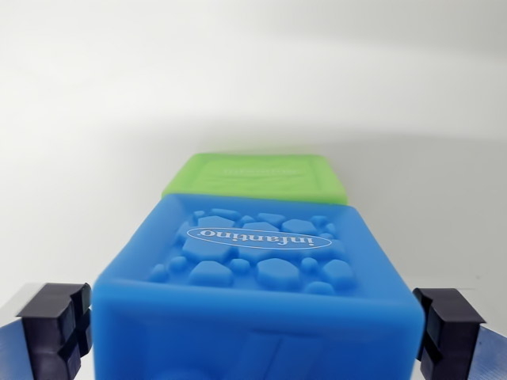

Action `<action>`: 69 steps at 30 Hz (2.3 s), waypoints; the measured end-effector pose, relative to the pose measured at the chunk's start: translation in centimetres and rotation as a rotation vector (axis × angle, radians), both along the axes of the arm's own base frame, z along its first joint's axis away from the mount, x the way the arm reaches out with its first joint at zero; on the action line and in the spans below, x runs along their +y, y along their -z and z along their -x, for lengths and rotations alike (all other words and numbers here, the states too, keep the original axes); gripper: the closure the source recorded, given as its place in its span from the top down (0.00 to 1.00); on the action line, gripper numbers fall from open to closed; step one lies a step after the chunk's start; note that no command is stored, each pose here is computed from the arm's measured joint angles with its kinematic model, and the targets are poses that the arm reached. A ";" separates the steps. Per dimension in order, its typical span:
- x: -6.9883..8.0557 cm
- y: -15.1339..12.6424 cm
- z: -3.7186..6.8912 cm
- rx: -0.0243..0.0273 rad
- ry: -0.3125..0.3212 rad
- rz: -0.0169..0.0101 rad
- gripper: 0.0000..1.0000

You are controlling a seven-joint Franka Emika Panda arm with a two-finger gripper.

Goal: Stack cube

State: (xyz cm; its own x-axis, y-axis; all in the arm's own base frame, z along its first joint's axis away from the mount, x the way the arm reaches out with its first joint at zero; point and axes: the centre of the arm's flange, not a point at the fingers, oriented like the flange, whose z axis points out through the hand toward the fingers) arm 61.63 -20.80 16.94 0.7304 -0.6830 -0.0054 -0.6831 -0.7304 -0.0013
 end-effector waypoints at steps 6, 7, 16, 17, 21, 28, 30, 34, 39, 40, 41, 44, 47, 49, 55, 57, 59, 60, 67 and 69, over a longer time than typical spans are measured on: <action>0.0 0.0 0.0 0.0000 0.000 0.0000 1.00; 0.0 0.0 0.0 0.0001 0.000 0.0000 1.00; 0.0 -0.4 0.0 -0.0017 0.000 0.0009 1.00; 0.0 -0.6 -0.1 -0.0024 0.000 0.0013 1.00; 0.0 -1.4 -0.1 -0.0029 0.000 0.0022 1.00; -0.1 -3.1 -0.1 -0.0034 0.000 0.0037 1.00; -0.1 -3.8 -0.1 -0.0035 0.000 0.0042 1.00; -0.1 -5.0 -0.1 -0.0028 0.000 0.0046 1.00; -0.1 -7.0 -0.1 -0.0031 0.000 0.0058 1.00; -0.1 -7.4 -0.1 -0.0033 0.000 0.0061 1.00; -0.1 -7.8 -0.1 -0.0038 0.001 0.0065 1.00; 0.0 -9.1 -0.1 -0.0036 0.001 0.0068 1.00; 0.0 -10.1 -0.1 -0.0037 0.001 0.0071 1.00; 0.0 -10.9 0.0 -0.0029 0.001 0.0071 1.00; 0.0 -13.5 0.0 -0.0035 0.001 0.0084 1.00; 0.0 -14.5 0.0 -0.0039 0.001 0.0086 1.00; 0.0 -15.1 -0.1 -0.0038 0.001 0.0087 1.00; 0.0 -15.6 -0.1 -0.0036 0.001 0.0086 1.00; -0.1 -18.7 -0.1 -0.0039 0.001 0.0088 1.00; -0.1 -19.6 -0.1 -0.0043 0.001 0.0090 1.00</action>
State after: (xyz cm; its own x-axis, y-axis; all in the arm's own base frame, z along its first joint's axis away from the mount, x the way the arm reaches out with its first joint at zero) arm 61.70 -20.86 36.51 0.7297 -0.6838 0.0039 -0.6838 -0.7296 0.0023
